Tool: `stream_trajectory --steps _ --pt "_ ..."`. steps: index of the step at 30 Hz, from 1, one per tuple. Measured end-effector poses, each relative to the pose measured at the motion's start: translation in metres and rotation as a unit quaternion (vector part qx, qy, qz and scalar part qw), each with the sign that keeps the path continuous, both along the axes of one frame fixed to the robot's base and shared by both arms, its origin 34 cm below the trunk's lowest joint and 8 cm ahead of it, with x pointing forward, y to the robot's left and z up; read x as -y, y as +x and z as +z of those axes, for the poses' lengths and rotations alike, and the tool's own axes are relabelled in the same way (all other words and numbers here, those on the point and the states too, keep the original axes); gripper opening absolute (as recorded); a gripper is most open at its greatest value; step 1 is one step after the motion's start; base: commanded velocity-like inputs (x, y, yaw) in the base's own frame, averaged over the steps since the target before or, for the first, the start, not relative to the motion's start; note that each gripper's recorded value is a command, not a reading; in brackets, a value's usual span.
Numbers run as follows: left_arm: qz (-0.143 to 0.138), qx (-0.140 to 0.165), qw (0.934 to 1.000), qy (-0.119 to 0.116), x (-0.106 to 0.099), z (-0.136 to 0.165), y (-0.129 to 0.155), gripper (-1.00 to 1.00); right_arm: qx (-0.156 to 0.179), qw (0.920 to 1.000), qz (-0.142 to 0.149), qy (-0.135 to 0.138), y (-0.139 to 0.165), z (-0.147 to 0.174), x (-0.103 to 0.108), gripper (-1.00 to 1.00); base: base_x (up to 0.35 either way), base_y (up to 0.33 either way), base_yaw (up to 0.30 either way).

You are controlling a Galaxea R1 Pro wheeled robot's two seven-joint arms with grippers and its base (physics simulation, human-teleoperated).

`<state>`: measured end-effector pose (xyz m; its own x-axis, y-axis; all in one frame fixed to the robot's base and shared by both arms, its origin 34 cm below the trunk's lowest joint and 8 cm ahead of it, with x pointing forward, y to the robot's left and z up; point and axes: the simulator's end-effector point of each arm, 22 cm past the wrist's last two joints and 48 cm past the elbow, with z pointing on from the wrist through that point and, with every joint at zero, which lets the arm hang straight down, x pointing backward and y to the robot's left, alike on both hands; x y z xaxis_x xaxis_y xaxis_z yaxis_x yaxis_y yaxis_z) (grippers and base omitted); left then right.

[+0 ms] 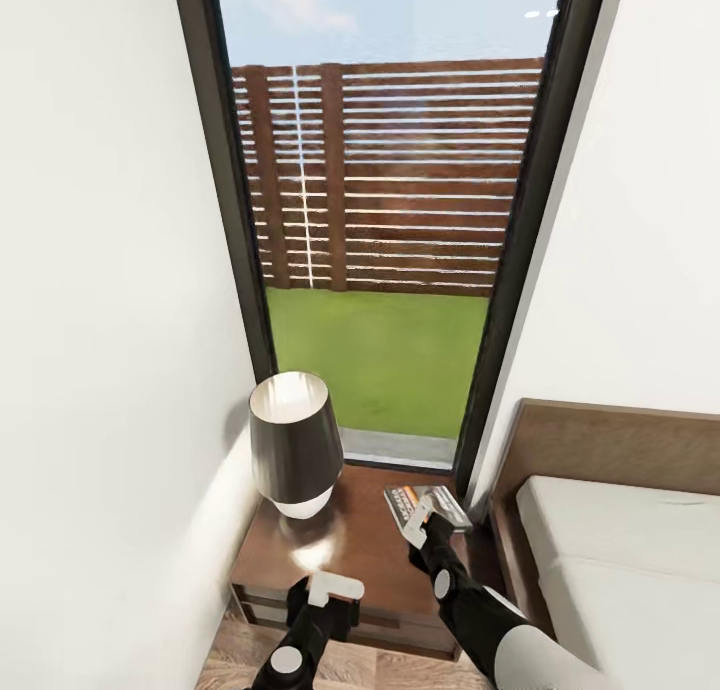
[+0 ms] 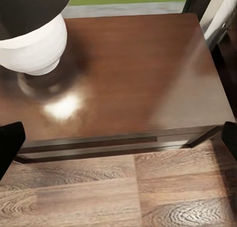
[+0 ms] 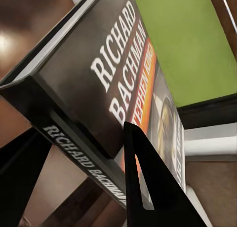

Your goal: In the bedroom, move the book from the bed onto either nightstand, and place the two sandals side by side next to the bed.

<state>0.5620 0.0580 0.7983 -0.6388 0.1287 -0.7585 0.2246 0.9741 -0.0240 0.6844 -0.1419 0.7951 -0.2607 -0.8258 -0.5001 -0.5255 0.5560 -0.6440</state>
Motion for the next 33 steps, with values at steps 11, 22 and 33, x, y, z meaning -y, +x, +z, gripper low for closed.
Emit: stream_trajectory --steps 11,22,33 --pt "0.016 0.025 0.9995 -0.014 0.003 -0.001 -0.019 1.0 0.076 0.996 -0.033 -0.034 0.02 0.015 0.02 -1.0 0.0 0.0 0.0" --pt "0.011 0.027 0.9995 -0.014 0.009 -0.013 -0.022 1.0 0.088 0.9941 -0.038 -0.05 0.021 0.003 0.028 -1.0 0.0 0.0 0.0" --pt "0.012 0.026 0.9996 -0.006 -0.001 -0.028 -0.02 1.0 0.071 0.9962 -0.026 -0.042 0.021 -0.014 0.021 -1.0 0.0 0.0 0.0"
